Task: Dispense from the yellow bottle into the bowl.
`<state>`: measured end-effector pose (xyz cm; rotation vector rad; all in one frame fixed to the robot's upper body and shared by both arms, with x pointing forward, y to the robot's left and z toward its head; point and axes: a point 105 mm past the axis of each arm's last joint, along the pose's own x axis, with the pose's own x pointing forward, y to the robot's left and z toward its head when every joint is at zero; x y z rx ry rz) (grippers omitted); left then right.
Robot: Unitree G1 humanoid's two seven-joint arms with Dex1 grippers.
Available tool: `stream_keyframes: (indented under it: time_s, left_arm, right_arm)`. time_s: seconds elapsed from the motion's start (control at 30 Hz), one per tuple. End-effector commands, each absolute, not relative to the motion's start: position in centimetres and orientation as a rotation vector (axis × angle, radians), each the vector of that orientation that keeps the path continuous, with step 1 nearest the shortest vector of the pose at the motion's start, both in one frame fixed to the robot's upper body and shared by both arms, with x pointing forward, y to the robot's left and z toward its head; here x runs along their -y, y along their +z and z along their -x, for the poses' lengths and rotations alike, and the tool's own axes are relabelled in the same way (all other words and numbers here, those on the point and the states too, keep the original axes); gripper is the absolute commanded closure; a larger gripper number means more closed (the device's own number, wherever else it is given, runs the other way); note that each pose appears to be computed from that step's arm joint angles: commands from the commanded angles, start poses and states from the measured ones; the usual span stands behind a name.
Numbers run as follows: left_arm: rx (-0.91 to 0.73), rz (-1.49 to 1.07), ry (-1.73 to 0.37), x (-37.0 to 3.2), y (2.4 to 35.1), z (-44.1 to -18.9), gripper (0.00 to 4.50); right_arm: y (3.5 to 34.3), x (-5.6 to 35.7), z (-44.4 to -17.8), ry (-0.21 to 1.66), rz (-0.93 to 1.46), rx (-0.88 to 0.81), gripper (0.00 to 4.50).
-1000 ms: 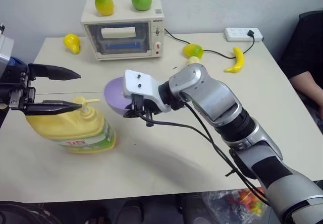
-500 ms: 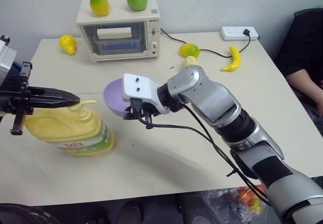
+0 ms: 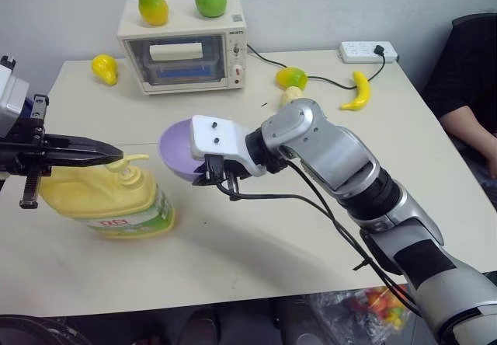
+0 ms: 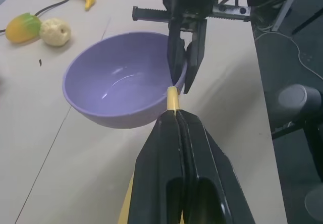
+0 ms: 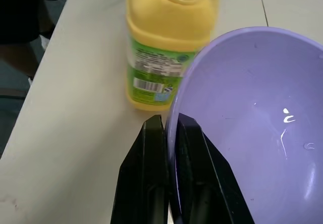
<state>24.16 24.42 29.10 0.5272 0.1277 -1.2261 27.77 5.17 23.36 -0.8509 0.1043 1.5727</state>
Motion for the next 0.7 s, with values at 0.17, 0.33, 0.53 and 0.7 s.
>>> stream_keyframes:
  time_s: [0.17, 0.33, 0.53, 0.7]
  left_arm:
    - [-0.157, -0.568, -1.223, -24.2, 29.0, -24.2, 4.48]
    - [-0.171, -0.569, -1.23, -24.2, 29.0, -24.3, 4.48]
    - [-0.221, -0.593, -1.228, -24.5, 27.7, -24.5, 4.48]
    - [-0.217, -0.596, -1.225, -24.5, 27.8, -24.6, 4.48]
  right_arm:
    - [24.0, -5.8, -26.1, 1.622, 0.935, 0.004, 4.5]
    - [24.2, -5.9, -25.9, 1.634, 0.933, 0.013, 4.5]
    - [24.7, -6.1, -25.4, 1.669, 0.944, 0.077, 4.5]
    - [24.9, -6.2, -25.4, 1.679, 0.962, 0.122, 4.5]
